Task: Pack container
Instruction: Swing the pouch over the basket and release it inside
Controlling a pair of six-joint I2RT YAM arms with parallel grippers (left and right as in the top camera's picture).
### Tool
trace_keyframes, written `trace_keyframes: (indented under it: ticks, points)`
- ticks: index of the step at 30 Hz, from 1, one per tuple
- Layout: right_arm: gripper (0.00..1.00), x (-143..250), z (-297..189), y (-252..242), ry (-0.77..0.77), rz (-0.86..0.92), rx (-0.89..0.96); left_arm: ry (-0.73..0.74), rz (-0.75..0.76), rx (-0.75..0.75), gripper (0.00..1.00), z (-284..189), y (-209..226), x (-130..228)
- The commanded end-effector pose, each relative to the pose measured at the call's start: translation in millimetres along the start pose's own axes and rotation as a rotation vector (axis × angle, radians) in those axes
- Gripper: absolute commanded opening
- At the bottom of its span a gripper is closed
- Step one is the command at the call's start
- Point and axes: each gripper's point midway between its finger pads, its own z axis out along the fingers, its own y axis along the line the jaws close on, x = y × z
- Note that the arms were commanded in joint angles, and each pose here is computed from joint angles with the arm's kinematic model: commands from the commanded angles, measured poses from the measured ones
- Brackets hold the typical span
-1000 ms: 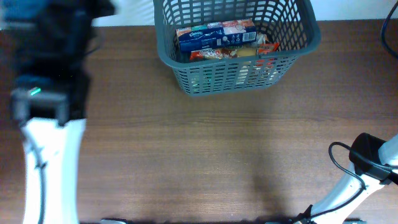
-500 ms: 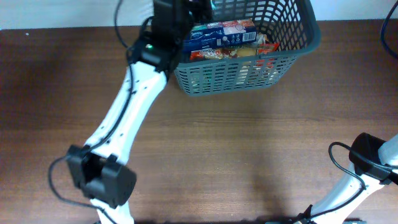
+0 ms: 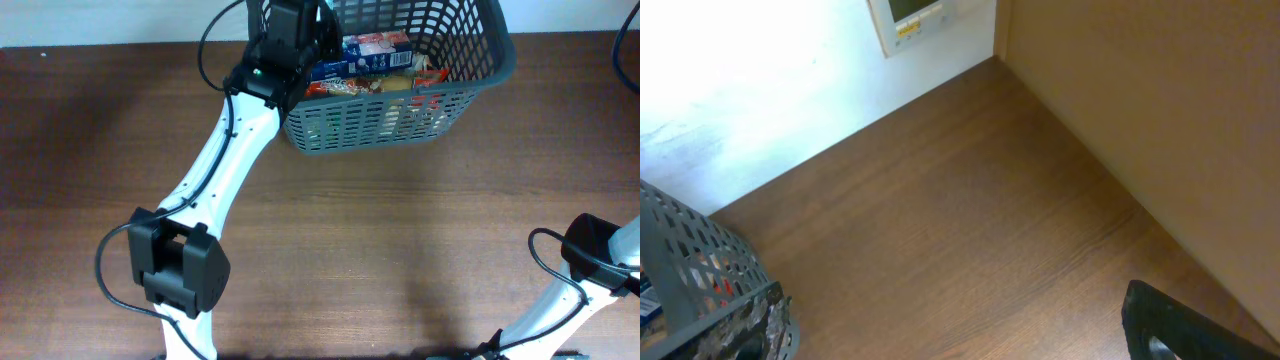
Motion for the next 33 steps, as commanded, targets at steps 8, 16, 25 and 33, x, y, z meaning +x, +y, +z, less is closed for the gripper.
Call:
trace_keyframes:
  ticks: [8,16,25,33]
  points:
    - [0.99,2.1,2.1,-1.3,0.011,0.011,0.007,0.052,-0.007,-0.035,0.42,15.8,9.3,21.2]
    - [0.99,2.1,2.1,-1.3,0.011,0.011,0.007,0.052,0.003,-0.035,0.56,15.9,9.5,21.2]
    - [0.99,2.1,2.1,-1.3,0.011,0.011,0.007,-0.089,0.090,-0.055,0.75,-28.2,12.3,-50.0]
    - [0.99,2.1,2.1,-1.3,0.011,0.011,0.007,-0.228,0.120,-0.248,0.82,-135.4,54.2,-124.7]
